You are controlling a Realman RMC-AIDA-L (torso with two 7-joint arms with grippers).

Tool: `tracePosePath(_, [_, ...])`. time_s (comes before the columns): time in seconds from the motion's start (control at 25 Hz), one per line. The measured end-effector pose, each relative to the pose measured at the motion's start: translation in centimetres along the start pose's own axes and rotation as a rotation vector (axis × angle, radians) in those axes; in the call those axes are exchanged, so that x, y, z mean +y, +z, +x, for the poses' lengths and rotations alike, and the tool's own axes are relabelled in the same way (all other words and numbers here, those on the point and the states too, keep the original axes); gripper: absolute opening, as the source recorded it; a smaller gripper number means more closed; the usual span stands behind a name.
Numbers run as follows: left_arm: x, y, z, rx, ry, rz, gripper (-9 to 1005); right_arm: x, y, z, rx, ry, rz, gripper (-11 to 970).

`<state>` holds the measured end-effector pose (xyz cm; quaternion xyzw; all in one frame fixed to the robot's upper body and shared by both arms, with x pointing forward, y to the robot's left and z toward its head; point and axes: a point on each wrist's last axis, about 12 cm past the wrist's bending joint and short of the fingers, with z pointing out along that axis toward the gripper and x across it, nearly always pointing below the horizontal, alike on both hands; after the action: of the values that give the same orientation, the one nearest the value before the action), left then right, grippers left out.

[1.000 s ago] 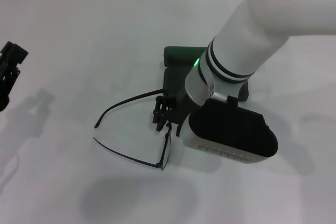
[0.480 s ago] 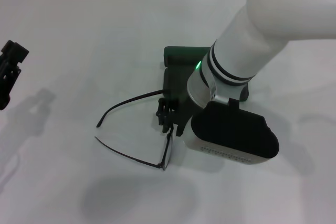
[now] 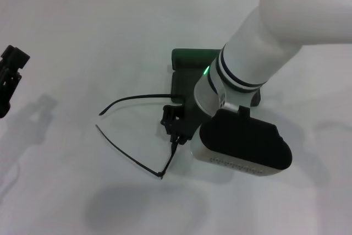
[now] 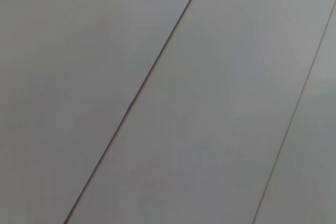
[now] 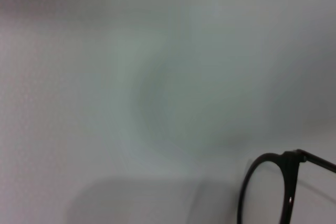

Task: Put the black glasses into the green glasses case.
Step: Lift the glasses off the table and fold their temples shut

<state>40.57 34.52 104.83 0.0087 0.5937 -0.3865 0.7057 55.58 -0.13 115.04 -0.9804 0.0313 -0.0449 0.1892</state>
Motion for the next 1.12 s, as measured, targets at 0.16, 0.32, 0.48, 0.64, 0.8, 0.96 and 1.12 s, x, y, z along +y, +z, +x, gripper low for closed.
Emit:
tracePosePath(0.16, [0.0,0.0,0.0,0.001,-0.001,0.000,223,-0.2,-0.4,-0.2,-0.003,0.026,0.031,94])
tracePosePath(0.32, [0.0,0.0,-0.1,-0.007,0.002,0.002,223,-0.4,-1.2,0.1,-0.016,0.099,0.070,91])
tracePosePath(0.48, [-0.2,0.1,-0.7,-0.060,0.055,0.021,222,-0.6,-2.8,1.0,-0.039,0.297,0.173,90])
tracePosePath(0.64, [-0.4,0.6,-1.5,-0.127,0.089,0.052,221,0.0,-4.4,1.7,-0.100,0.486,0.292,89])
tracePosePath(0.8, [-0.5,1.1,-2.2,-0.186,0.105,0.081,221,1.8,-7.0,2.7,-0.279,0.737,0.477,89])
tracePosePath(0.96, [-0.5,2.3,-2.9,-0.242,0.108,0.127,220,5.9,-9.3,2.7,-0.546,0.944,0.645,89])
tracePosePath(1.12, [-0.7,4.3,-3.4,-0.265,0.078,0.220,219,9.9,-9.4,1.5,-0.712,1.047,0.752,88])
